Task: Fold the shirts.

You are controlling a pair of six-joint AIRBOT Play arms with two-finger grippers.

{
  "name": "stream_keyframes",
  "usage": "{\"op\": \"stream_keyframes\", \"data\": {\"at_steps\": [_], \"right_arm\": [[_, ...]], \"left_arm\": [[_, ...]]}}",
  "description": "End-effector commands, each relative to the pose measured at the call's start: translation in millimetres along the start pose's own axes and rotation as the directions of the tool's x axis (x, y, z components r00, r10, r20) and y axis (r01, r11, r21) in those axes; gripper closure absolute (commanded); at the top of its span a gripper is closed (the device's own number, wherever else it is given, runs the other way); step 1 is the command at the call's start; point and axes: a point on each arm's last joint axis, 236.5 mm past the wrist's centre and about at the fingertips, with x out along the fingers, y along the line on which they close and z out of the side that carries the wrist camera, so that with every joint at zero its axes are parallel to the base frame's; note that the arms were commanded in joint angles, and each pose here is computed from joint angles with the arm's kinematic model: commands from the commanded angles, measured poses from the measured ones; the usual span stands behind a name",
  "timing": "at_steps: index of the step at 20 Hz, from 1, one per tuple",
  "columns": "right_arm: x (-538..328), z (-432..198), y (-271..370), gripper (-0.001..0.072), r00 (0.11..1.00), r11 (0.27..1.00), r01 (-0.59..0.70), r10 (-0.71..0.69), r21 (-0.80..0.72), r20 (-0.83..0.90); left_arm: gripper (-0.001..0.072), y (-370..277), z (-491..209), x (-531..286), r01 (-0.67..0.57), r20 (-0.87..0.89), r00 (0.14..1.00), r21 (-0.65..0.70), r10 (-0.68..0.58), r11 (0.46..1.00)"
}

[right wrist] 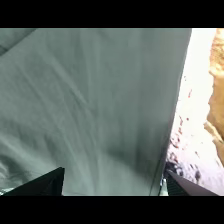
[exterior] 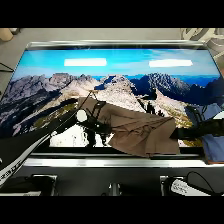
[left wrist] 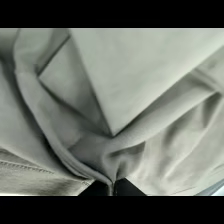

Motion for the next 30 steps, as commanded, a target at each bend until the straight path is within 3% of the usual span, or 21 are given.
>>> {"op": "stream_keyframes", "data": {"at_steps": [1, 4, 6, 7, 8, 11, 13, 14, 16, 18, 20, 22, 24, 26, 28, 30], "right_arm": [[16, 1, -6, 0.0011, 0.999, 0.999, -0.045, 0.045, 0.032, -0.012], [26, 1, -6, 0.0045, 0.997, 0.996, -0.073, 0.075, 0.049, -0.028], [28, 1, 3, 0.0189, 0.992, 0.992, -0.121, 0.122, 0.032, -0.032], [27, 3, 6, 0.036, 0.99, 0.99, -0.137, 0.137, 0.019, -0.02], [26, 7, 8, 0.0701, 0.99, 0.99, -0.142, 0.142, 0.017, -0.008], [-8, 37, 14, 0.0692, 0.989, 0.993, -0.107, 0.111, -0.051, 0.099], [-78, 91, 25, 0.0693, 0.946, 0.989, 0.016, 0.032, -0.145, 0.321], [-128, 121, 39, 0.0693, 0.884, 0.979, 0.092, 0.004, -0.183, 0.467], [-264, 165, 103, 0.0693, 0.628, 0.926, 0.283, 0.017, -0.249, 0.778], [-407, 153, 193, 0.0693, 0.276, 0.827, 0.515, 0.089, -0.225, 0.957], [-509, 96, 273, 0.0692, -0.025, 0.735, 0.671, 0.153, -0.097, 0.988], [-557, 30, 334, 0.0692, -0.207, 0.656, 0.754, 0.207, 0.021, 0.956], [-570, -14, 369, 0.0692, -0.289, 0.619, 0.781, 0.246, 0.08, 0.925], [-570, -31, 377, 0.0692, -0.309, 0.613, 0.783, 0.24, 0.103, 0.92], [-565, -28, 372, 0.0692, -0.288, 0.641, 0.763, 0.219, 0.085, 0.932], [-553, -13, 360, 0.0692, -0.223, 0.661, 0.749, 0.194, 0.041, 0.955]], "left_arm": [[0.0684, -9, 7, -13, 0.011, 0.038, 0.999, 0.029, -0.012, 1.0], [0.0684, -14, 14, -21, 0.015, 0.077, 0.997, 0.042, -0.018, 0.999], [0.0684, -17, 20, -27, 0.018, 0.11, 0.994, 0.049, -0.023, 0.999], [0.0684, -19, 23, -30, 0.019, 0.126, 0.992, 0.053, -0.025, 0.998], [0.0684, -20, 26, -35, 0.018, 0.141, 0.99, 0.06, -0.026, 0.998], [0.0686, -25, 51, -79, -0.076, 0.25, 0.968, 0.188, 0.028, 0.979], [0.0686, -47, 96, -160, -0.171, 0.447, 0.894, 0.275, 0.031, 0.946], [0.0686, -64, 120, -222, -0.225, 0.574, 0.819, 0.298, 0.015, 0.928], [0.0686, -109, 145, -369, -0.31, 0.802, 0.593, 0.307, -0.069, 0.9], [0.0686, -163, 125, -517, -0.361, 0.931, 0.308, 0.306, -0.197, 0.881], [0.0686, -209, 73, -623, -0.399, 0.946, 0.075, 0.32, -0.317, 0.859], [0.0686, -229, 24, -677, -0.425, 0.925, -0.047, 0.322, -0.376, 0.846], [0.0686, -220, -3, -692, -0.466, 0.934, -0.083, 0.271, -0.347, 0.842], [0.0686, -189, -10, -689, -0.463, 0.971, -0.07, 0.173, -0.23, 0.869], [0.0686, -156, -11, -674, -0.436, 0.995, -0.014, 0.084, -0.1, 0.896], [0.0685, -144, -11, -659, -0.44, 0.998, 0.049, 0.065, -0.049, 0.895]]}}
